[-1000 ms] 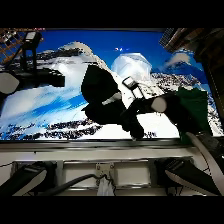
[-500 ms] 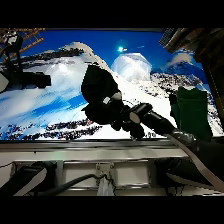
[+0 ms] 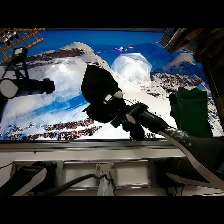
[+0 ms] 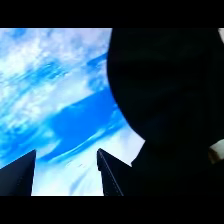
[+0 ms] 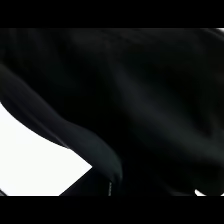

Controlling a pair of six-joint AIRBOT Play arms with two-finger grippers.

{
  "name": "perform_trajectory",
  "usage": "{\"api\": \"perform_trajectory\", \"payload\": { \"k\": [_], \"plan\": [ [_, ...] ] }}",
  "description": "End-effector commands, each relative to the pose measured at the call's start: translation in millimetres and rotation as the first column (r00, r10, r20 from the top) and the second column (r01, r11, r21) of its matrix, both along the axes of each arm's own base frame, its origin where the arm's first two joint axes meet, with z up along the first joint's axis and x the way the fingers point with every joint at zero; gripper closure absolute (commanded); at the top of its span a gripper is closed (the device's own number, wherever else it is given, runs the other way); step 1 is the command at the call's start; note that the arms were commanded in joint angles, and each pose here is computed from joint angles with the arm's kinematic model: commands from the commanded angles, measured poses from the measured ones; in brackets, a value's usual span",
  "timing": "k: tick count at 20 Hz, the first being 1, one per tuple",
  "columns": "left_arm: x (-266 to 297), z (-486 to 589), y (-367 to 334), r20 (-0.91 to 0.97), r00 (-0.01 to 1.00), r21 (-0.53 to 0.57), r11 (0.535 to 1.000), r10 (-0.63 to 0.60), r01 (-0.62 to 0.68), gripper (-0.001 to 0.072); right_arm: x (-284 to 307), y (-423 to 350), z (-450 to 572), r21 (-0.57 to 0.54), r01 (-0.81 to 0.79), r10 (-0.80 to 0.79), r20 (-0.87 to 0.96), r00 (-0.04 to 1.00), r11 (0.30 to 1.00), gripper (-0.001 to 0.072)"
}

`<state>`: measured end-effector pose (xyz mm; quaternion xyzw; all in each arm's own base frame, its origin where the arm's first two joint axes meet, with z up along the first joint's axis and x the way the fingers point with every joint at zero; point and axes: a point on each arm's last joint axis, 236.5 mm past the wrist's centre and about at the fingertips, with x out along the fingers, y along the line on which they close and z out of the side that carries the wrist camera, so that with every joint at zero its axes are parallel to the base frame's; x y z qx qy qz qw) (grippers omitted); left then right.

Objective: Fold the clothes and pants, and hang the long-sleeved shirts on hangers.

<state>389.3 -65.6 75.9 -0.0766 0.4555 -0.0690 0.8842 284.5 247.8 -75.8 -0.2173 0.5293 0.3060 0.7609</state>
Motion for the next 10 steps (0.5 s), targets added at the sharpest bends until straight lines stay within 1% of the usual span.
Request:
{"api": "perform_trajectory", "payload": {
  "k": [1,3,5,6,7,10],
  "plan": [
    [14.6,-26.2,-42.9,-0.030,0.998,-0.169,0.984,-0.059,0.053,0.0270,10.7,-8.8,38.1,0.071,0.095,-0.099,0.054,0.994,0.993,0.0688],
    [18.7,-54.5,-74.3,-0.084,0.988,-0.266,0.958,-0.132,0.105,0.0270,12.6,-10.8,59.4,0.100,0.083,-0.093,0.098,0.991,0.992,0.0688],
    [22.1,-86.9,-97.4,-0.144,0.977,-0.329,0.939,-0.159,0.104,0.0269,8.0,-13.7,66.3,0.097,0.074,-0.083,0.099,0.992,0.993,0.0688],
    [24.3,-103.4,-104.7,-0.170,0.973,-0.339,0.937,-0.155,0.090,0.0209,4.4,-16.1,64.8,0.086,0.076,-0.083,0.084,0.993,0.993,0.0688],
    [25.8,-117.7,-109.3,-0.188,0.970,-0.336,0.938,-0.153,0.083,0.0192,0.4,-18.2,62.5,0.075,0.078,-0.083,0.065,0.994,0.994,0.0688],
    [22.3,-150.9,-122.7,-0.242,0.956,-0.328,0.941,-0.165,0.080,0.0192,-4.1,-17.9,61.1,0.076,0.083,-0.087,0.043,0.995,0.994,0.0688]
  ]
}}
